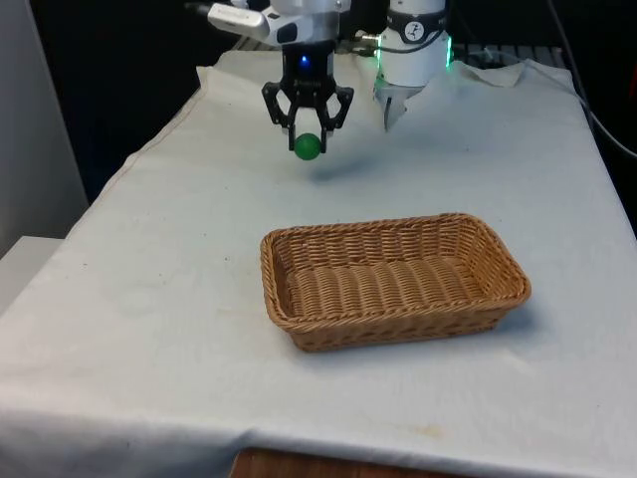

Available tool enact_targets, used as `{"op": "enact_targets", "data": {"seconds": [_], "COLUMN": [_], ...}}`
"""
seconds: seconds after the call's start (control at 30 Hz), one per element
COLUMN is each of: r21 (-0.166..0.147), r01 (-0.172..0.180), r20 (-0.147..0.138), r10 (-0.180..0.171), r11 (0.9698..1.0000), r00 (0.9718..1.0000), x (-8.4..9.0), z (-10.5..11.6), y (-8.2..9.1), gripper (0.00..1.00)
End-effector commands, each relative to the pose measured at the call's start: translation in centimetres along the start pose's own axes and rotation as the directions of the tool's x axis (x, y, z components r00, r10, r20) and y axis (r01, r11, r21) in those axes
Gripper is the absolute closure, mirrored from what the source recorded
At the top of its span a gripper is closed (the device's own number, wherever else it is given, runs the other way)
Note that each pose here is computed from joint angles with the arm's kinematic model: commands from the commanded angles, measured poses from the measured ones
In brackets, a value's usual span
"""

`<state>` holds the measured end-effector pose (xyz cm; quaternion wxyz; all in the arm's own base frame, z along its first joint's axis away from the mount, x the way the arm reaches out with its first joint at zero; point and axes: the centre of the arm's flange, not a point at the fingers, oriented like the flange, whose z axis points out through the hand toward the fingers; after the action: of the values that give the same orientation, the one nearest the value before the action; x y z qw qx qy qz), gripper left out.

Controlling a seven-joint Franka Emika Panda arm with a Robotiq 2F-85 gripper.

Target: Pick up the ball and place it into the basket.

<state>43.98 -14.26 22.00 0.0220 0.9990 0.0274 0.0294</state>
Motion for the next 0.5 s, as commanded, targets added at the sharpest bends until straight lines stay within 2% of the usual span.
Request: {"op": "enact_targets", "data": {"seconds": [0.0,0.2,0.23,0.27,0.3,0.47], "r21": [-0.006,0.005,0.017,0.018,0.008,0.016], "r01": [0.003,0.017,0.02,0.019,0.02,0.03], "r20": [0.01,0.008,-0.007,-0.004,0.011,0.018], "r10": [-0.003,-0.017,-0.019,-0.019,-0.02,-0.03], "r11": [1.0,0.9998,0.9997,0.9997,0.9998,0.9994], "r00": [0.9999,0.9998,0.9998,0.9998,0.9997,0.9994], "x": [0.4,1.9,1.7,2.0,2.4,3.8], "z": [-0.4,-1.9,-2.1,-2.3,-2.4,-3.5], "y": [0.2,-0.1,-0.3,-0.3,-0.2,-0.6], "gripper": [0.98,0.98,0.98,0.98,0.98,0.98]}}
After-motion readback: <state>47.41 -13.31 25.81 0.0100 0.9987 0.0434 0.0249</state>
